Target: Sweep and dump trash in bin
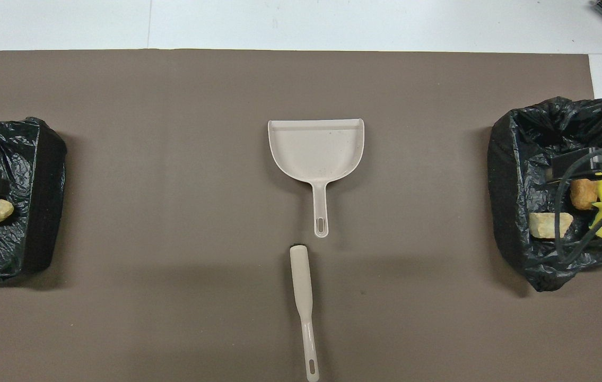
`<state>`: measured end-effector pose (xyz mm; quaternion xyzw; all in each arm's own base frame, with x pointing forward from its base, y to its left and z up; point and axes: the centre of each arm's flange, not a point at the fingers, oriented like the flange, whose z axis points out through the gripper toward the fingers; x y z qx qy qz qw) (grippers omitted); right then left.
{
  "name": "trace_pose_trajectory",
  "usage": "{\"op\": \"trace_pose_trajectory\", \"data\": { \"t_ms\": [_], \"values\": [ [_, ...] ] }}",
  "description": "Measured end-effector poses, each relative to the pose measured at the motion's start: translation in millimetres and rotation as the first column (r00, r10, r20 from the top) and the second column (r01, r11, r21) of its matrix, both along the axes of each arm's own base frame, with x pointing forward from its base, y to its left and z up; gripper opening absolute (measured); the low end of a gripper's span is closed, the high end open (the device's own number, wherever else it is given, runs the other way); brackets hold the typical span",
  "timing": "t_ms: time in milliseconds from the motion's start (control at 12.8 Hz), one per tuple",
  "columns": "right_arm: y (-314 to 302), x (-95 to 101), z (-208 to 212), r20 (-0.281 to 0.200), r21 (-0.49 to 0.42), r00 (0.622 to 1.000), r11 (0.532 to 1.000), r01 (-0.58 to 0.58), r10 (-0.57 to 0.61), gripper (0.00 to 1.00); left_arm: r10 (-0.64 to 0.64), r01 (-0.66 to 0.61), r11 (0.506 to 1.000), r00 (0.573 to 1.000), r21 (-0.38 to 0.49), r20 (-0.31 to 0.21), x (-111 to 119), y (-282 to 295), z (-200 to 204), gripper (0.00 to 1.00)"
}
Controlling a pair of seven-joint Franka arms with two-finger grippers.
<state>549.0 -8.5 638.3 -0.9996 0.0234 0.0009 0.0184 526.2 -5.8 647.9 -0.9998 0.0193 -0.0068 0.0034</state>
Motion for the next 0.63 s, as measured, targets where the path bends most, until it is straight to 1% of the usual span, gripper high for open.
{"op": "trace_pose_trajectory", "data": {
  "t_ms": [313, 626],
  "values": [
    [-2, -0.1, 0, 0.0, 0.0, 1.0, 1.0, 0.003, -0.003, 1.0, -0.044, 0.044, 0.999, 0.999, 0.004, -0.016, -2, -25, -2, 1.0],
    [-1, 0.0, 0, 0.0, -0.001, 1.0, 1.0, 0.002, -0.002, 1.0, -0.042, 0.042, 0.999, 0.999, 0.004, -0.019, -2, -24, -2, 1.0]
  ]
}}
